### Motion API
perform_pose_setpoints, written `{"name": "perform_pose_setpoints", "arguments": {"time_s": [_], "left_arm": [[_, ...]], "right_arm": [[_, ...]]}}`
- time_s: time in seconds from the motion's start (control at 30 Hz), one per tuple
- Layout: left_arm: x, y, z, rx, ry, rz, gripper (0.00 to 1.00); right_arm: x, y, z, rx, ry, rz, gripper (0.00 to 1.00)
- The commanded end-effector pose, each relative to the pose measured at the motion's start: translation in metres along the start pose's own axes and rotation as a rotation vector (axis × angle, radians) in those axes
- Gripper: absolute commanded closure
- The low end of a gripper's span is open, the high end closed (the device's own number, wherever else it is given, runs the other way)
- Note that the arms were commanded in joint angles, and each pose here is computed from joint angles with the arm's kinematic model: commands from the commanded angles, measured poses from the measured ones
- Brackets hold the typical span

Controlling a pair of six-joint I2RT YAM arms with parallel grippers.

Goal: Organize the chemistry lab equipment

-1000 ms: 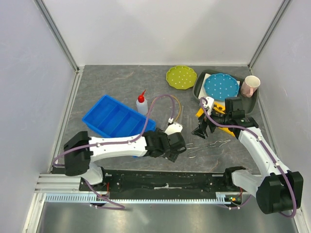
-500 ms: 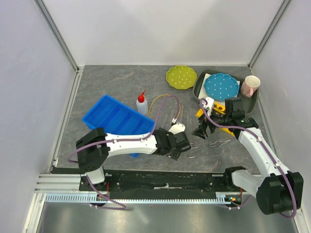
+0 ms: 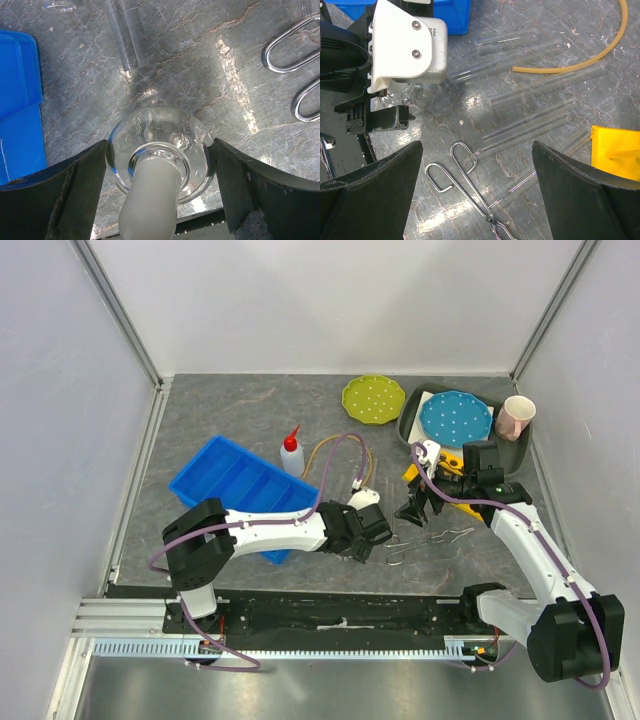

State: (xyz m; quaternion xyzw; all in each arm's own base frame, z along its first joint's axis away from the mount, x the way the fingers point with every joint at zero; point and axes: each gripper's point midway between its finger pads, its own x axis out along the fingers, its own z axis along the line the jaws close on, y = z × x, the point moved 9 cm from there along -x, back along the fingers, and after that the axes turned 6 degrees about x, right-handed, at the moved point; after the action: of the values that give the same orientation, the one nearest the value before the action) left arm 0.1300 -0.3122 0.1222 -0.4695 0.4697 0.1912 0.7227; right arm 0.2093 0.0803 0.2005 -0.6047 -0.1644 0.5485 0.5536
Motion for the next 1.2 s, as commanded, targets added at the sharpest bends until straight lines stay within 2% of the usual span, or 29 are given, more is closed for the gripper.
{"name": "perform_pose_setpoints", "arguments": {"time_s": [0.0,0.33,0.67,0.8,1.0,1.17], "left_arm": [[0.005,-0.008,-0.003,-0.026,0.02,-0.035,0.12],[0.006,-0.009,0.001,-0.014,0.029,-0.023,0.45],[-0.06,-0.04,0.01,-0.007,0.221,-0.168,0.49],[-0.082,-0.052,0.029,-0.035,0.282,-0.216,0.49],[-0.104,-0.062,0.099,-0.12,0.208,-0.273,0.5],[-0.119,-0.055,0.168,-0.204,0.059,-0.287,0.5]], "right_arm": [[0.0,-0.004,-0.001,-0.059,-0.003,-0.032,0.02],[-0.002,-0.006,-0.001,-0.067,0.008,-0.034,0.02],[-0.003,-0.006,0.0,-0.075,0.014,-0.037,0.02],[-0.004,-0.007,0.0,-0.077,0.015,-0.039,0.02],[-0.004,-0.007,0.0,-0.084,0.02,-0.041,0.02],[-0.005,-0.008,0.001,-0.085,0.021,-0.041,0.02]]}}
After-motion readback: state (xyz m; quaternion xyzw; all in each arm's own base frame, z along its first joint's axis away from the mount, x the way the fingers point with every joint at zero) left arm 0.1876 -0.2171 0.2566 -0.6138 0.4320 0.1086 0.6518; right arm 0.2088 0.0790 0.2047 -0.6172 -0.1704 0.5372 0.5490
